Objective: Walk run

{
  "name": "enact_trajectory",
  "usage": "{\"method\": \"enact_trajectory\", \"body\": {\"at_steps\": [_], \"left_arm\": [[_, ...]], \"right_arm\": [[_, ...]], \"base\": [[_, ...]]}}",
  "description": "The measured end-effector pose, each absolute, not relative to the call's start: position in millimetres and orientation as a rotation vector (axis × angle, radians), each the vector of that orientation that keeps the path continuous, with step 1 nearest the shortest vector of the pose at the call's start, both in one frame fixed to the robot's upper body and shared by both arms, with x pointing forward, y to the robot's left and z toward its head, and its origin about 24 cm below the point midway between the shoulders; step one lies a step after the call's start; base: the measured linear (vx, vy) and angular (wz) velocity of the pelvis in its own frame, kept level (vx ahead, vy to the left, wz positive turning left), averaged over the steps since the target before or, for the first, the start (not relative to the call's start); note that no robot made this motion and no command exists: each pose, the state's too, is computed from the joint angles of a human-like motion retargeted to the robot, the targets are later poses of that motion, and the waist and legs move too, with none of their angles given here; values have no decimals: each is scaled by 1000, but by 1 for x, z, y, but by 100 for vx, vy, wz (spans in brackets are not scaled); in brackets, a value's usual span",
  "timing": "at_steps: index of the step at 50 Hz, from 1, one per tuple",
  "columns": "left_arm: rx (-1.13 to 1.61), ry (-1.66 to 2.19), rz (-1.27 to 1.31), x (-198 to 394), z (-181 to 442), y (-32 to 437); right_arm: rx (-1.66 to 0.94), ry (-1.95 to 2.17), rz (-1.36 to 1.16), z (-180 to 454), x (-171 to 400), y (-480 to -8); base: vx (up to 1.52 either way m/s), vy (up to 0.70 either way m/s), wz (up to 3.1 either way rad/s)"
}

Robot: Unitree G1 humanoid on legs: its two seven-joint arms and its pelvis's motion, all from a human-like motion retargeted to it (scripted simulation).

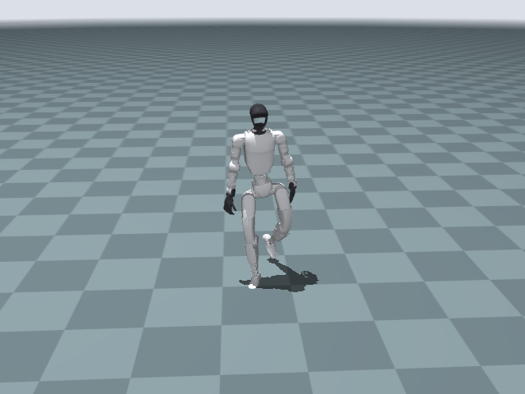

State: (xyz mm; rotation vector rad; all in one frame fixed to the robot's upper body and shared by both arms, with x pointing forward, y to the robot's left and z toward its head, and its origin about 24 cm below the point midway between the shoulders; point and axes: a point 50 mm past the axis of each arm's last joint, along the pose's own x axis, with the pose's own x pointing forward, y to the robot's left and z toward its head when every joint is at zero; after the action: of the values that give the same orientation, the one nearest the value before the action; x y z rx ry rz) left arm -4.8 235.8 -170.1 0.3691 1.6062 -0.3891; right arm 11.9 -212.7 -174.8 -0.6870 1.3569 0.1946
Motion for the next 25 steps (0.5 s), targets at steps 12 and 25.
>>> {"method": "enact_trajectory", "body": {"at_steps": [12, 25], "left_arm": [[243, 1682, -397, -33, -174, 207], [306, 1629, -439, -11, -175, 212]], "right_arm": [[-910, 999, 178, -152, 133, -221], [-943, 1026, 197, -159, 118, -208]], "base": [[58, -6, -11], [70, 5, -43]]}}
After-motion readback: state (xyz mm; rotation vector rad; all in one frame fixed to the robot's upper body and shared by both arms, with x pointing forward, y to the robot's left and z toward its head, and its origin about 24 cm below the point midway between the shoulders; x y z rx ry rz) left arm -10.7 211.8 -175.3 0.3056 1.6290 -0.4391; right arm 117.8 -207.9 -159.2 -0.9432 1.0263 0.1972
